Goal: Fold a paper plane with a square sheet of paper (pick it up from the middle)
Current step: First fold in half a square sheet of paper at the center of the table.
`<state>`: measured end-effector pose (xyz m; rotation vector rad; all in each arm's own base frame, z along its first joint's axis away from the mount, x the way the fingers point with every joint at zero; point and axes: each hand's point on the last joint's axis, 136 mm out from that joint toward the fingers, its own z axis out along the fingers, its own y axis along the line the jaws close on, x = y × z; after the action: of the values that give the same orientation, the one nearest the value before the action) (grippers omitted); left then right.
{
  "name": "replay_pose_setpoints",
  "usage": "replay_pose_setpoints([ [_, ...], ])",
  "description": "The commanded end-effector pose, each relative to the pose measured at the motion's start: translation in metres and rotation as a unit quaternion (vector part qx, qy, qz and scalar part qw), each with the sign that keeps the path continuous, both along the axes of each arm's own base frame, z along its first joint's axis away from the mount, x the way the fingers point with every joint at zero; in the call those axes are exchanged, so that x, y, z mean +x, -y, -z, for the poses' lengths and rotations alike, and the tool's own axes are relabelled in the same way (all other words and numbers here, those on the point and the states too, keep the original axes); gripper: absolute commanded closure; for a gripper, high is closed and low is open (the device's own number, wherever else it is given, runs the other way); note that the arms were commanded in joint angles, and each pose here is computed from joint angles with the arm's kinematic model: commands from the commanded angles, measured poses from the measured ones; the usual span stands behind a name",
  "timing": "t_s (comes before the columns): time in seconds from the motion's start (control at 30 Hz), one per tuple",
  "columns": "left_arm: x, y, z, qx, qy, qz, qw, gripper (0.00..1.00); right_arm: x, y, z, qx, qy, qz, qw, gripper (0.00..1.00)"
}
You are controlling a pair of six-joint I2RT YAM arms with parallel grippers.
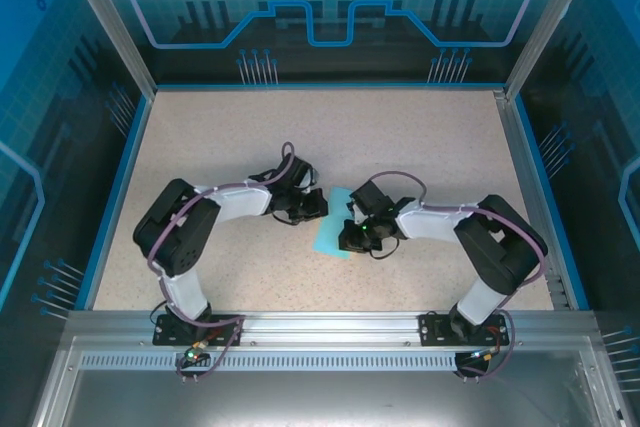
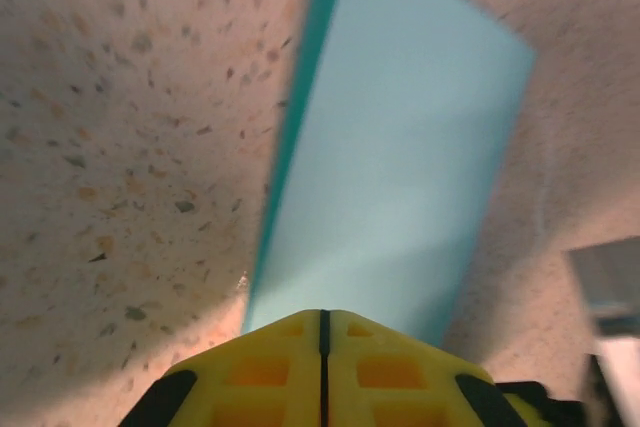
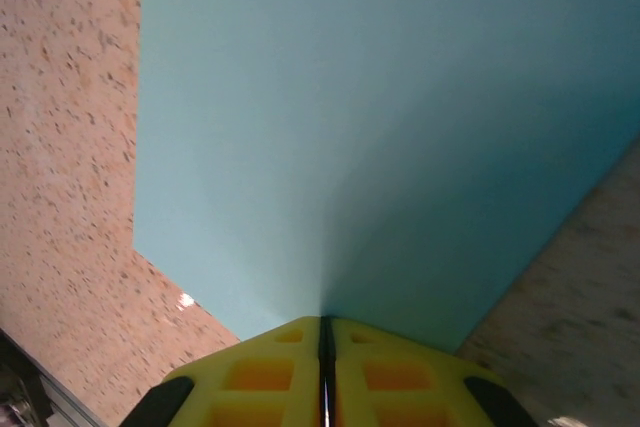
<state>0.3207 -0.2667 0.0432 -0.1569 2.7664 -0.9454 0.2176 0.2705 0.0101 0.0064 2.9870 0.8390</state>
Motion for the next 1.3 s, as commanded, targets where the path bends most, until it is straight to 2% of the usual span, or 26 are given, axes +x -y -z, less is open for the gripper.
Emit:
replay_pose_setpoints([
  [0.0,0.007,-0.029,-0.021,0.006,0.021,-0.046,0.999,0.9,0.001,-0.003,0.015,-0.042,-0.018,0.044,0.998,0.9],
  [0.13,-0.004,-0.052,-0.023,-0.008,0.015,-0.073,0.997,0.89,0.016,-0.035,0.003,-0.013,0.002,0.056,0.998,0.9],
  [0.23,-0.019,-0.051,-0.028,-0.033,0.015,-0.06,0.998,0.9,0.032,-0.054,-0.019,0.031,0.037,0.056,0.997,0.9],
  [0.37,-0.034,-0.04,-0.035,-0.08,0.005,-0.039,0.996,0.94,0.048,-0.051,-0.048,0.073,0.069,0.057,0.993,0.9],
  [0.5,-0.042,-0.028,-0.044,-0.091,0.015,-0.023,0.995,0.96,0.058,-0.038,-0.059,0.091,0.083,0.053,0.991,0.9],
  [0.8,-0.063,0.01,-0.03,-0.094,-0.027,0.001,0.995,1.0,0.068,-0.012,-0.03,0.12,0.064,0.055,0.989,1.0],
  [0.9,-0.068,0.023,-0.027,-0.094,-0.032,0.01,0.995,1.0,0.069,-0.016,-0.027,0.137,0.062,0.039,0.988,1.0],
  [1.27,-0.066,0.046,-0.006,-0.072,-0.051,0.021,0.996,1.0,0.063,0.001,-0.005,0.124,0.049,0.021,0.991,1.0],
])
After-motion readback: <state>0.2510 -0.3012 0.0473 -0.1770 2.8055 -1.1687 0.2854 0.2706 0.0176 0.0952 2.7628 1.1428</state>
